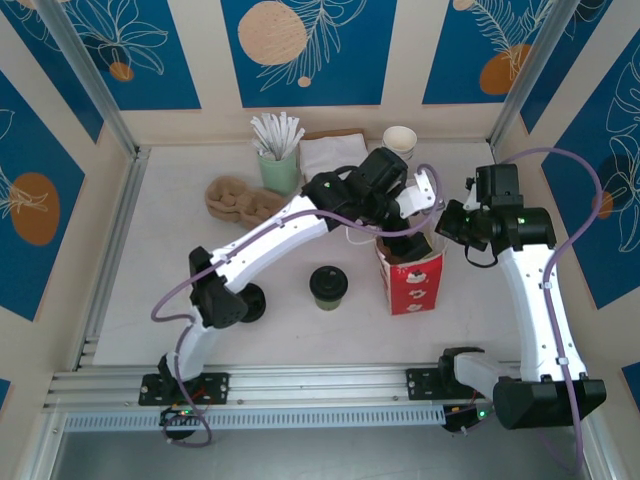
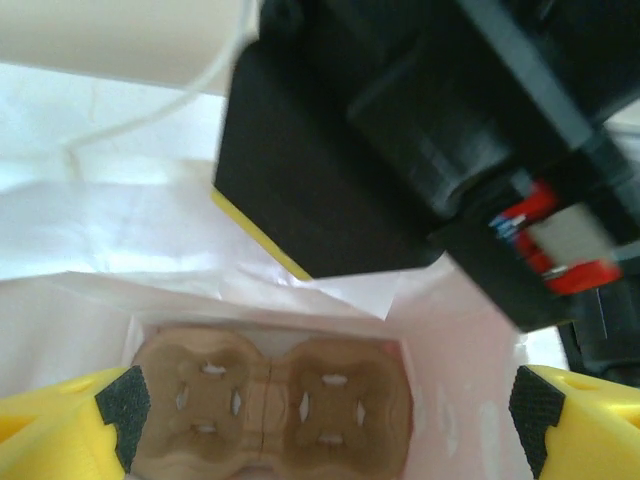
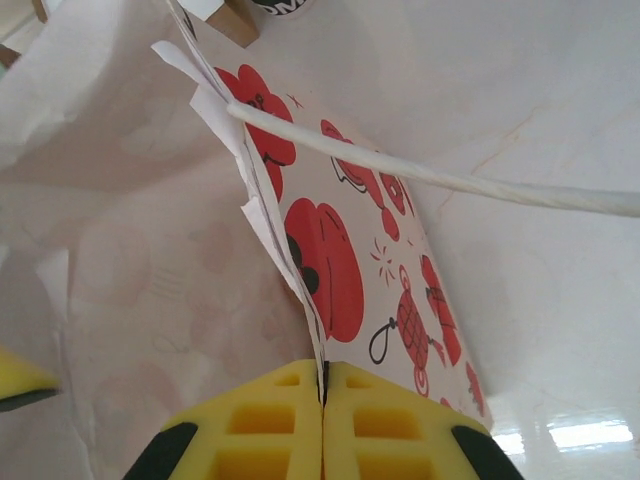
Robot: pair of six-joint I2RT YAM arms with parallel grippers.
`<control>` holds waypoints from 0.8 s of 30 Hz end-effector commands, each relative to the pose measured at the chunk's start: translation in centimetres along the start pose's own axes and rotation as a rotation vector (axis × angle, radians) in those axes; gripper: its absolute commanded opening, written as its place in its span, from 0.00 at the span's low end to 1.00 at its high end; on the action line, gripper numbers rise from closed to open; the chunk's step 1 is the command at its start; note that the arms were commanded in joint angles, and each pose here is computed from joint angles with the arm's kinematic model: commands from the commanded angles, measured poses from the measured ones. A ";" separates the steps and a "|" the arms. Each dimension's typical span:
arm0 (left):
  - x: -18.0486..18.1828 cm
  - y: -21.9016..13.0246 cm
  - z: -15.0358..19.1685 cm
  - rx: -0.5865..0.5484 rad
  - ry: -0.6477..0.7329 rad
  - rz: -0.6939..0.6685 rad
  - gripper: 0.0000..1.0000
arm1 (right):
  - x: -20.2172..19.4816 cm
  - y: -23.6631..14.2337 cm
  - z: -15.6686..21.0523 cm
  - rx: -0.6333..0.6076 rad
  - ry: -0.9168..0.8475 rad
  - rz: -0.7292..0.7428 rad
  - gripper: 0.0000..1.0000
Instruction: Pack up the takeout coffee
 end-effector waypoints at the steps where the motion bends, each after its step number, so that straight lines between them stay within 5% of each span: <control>1: 0.1 -3.0 -2.5 -0.088 -0.023 -0.082 0.94 | 0.7 0.0 0.1 -0.006 0.039 -0.069 0.07; 10: 2.0 -7.5 -3.5 -0.132 -0.094 -0.278 0.94 | 0.6 -1.6 -0.7 -0.041 -0.006 -0.049 0.44; 24: 2.5 -13.3 0.9 -0.147 -0.212 -0.436 0.95 | 2.0 -6.4 -3.0 -0.160 -0.121 -0.060 0.56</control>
Point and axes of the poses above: each hand's point on the last joint's axis, 136 mm out from that joint toward the fingers, its own y axis out along the fingers, its own x axis along the line the jaws close on, z = x × y, the point moved 3 cm from there along -y, back along the fingers, and after that the axes turned 4 degrees about -y, right-handed, at the moved point
